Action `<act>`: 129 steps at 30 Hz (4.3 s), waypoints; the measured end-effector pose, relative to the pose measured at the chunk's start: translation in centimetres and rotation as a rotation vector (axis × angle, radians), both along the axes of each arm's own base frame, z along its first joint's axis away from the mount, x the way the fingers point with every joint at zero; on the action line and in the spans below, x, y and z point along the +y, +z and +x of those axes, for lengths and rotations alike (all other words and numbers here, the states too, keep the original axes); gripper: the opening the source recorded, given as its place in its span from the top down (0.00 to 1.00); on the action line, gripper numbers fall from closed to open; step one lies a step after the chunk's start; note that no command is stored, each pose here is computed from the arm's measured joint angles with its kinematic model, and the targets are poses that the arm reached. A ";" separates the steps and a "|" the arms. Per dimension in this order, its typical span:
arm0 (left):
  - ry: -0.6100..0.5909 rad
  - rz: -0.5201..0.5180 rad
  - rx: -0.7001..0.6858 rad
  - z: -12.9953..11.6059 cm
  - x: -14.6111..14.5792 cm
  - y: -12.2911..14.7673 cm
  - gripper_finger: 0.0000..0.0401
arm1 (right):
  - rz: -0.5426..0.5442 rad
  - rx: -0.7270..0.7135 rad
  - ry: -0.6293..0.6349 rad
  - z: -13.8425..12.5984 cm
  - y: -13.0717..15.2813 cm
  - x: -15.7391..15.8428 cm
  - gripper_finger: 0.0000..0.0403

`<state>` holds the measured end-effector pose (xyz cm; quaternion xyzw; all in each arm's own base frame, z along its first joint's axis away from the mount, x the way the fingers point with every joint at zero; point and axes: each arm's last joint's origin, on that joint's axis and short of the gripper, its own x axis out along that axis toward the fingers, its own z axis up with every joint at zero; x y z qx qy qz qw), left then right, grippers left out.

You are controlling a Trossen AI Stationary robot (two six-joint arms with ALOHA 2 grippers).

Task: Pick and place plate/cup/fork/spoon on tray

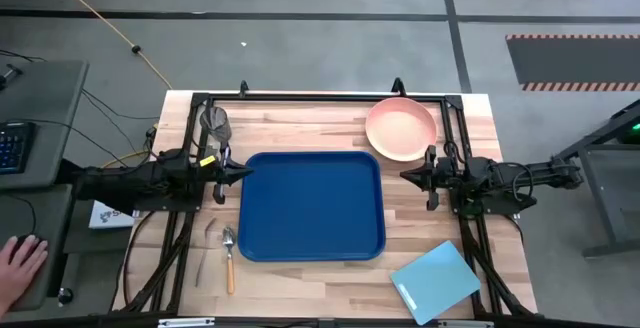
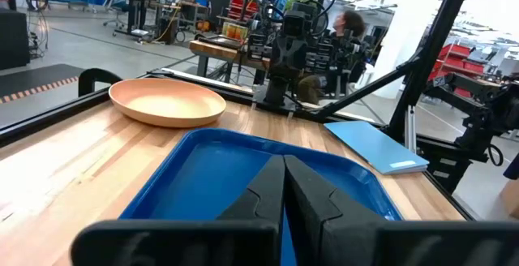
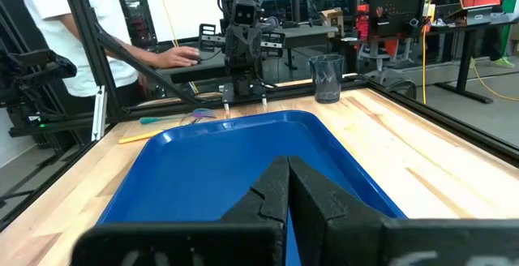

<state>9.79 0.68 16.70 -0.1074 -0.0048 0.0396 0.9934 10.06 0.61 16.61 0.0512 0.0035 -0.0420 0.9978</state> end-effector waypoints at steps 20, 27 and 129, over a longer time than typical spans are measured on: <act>0.000 0.000 0.000 0.0 0.0 0.0 1.00 | 0.000 0.000 0.000 0.0 0.0 0.0 1.00; 0.000 0.000 0.000 0.0 0.0 0.0 1.00 | 0.000 0.000 0.000 0.0 0.0 0.0 1.00; 0.012 0.002 -0.037 0.0 0.0 0.4 1.00 | 0.000 0.000 0.000 0.0 0.0 0.0 1.00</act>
